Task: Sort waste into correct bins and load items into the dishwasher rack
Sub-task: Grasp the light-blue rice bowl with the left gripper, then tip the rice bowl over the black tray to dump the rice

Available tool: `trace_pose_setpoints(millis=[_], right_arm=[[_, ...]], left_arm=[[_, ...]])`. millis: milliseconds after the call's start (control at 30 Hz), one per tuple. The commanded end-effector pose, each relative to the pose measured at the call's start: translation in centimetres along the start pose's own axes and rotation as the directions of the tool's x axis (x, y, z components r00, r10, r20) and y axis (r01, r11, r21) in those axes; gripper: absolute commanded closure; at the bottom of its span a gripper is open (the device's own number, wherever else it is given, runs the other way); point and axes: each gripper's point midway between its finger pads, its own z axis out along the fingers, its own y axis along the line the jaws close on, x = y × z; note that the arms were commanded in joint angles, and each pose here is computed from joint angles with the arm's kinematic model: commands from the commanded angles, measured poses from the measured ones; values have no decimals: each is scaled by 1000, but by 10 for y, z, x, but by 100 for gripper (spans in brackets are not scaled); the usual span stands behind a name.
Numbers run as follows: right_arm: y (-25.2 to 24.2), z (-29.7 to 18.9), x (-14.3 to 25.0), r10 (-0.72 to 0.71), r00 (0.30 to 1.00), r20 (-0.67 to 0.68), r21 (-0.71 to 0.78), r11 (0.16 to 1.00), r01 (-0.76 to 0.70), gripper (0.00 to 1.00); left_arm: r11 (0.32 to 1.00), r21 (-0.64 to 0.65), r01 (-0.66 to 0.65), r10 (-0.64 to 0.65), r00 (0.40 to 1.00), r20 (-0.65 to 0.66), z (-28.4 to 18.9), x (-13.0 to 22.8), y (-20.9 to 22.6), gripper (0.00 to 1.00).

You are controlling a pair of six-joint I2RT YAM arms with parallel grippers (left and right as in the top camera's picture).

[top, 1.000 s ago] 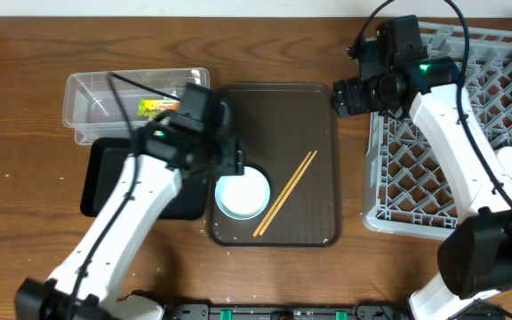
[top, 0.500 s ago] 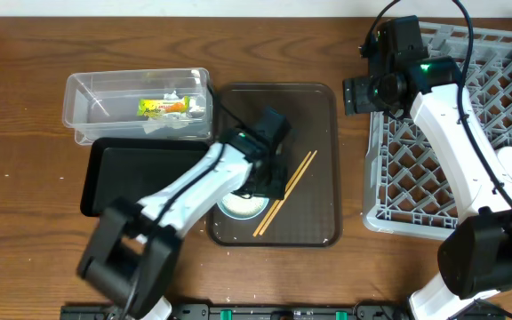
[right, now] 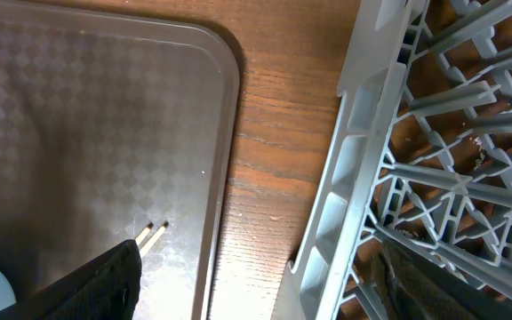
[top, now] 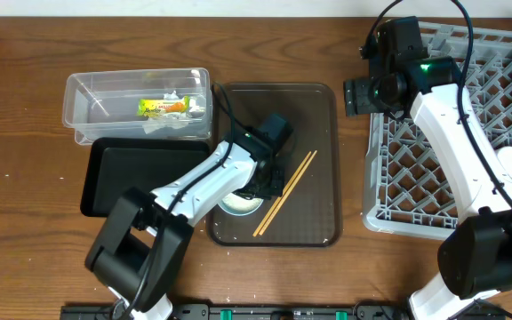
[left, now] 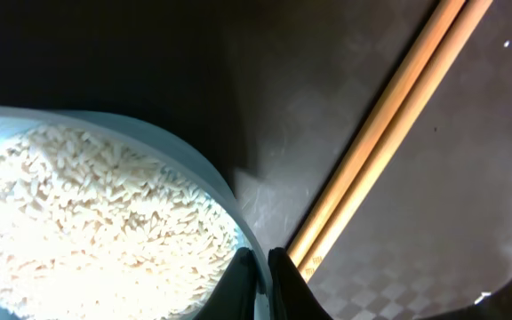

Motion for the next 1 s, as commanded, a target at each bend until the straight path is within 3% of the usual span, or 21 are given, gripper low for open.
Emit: trace_pose_setpoints(millis=[0, 167, 300, 533, 733, 967], right_arm=[[-5, 0, 1, 19, 1000, -2, 13, 1000, -19, 17], [-8, 0, 1, 24, 1000, -1, 18, 1000, -24, 17], [-8, 0, 0, 25, 1000, -1, 19, 1000, -25, 17], [-9, 0, 1, 24, 1000, -1, 25, 999, -24, 17], [-9, 0, 0, 25, 1000, 0, 25, 999, -25, 17], [-9, 0, 0, 24, 1000, 3, 24, 999, -24, 17]], left_arm=[[1000, 25, -13, 11, 997, 76, -30, -16, -2, 94], [997, 73, -7, -8, 978, 210, -89, -29, 10, 94], [992, 105, 70, -97, 956, 276, -128, -32, 44, 94], [918, 395, 46, -164, 949, 269, -159, -37, 77, 94], [792, 608, 52, -271, 923, 273, -169, -33, 118, 94], [552, 833, -26, -398, 870, 291, -176, -24, 148, 94]])
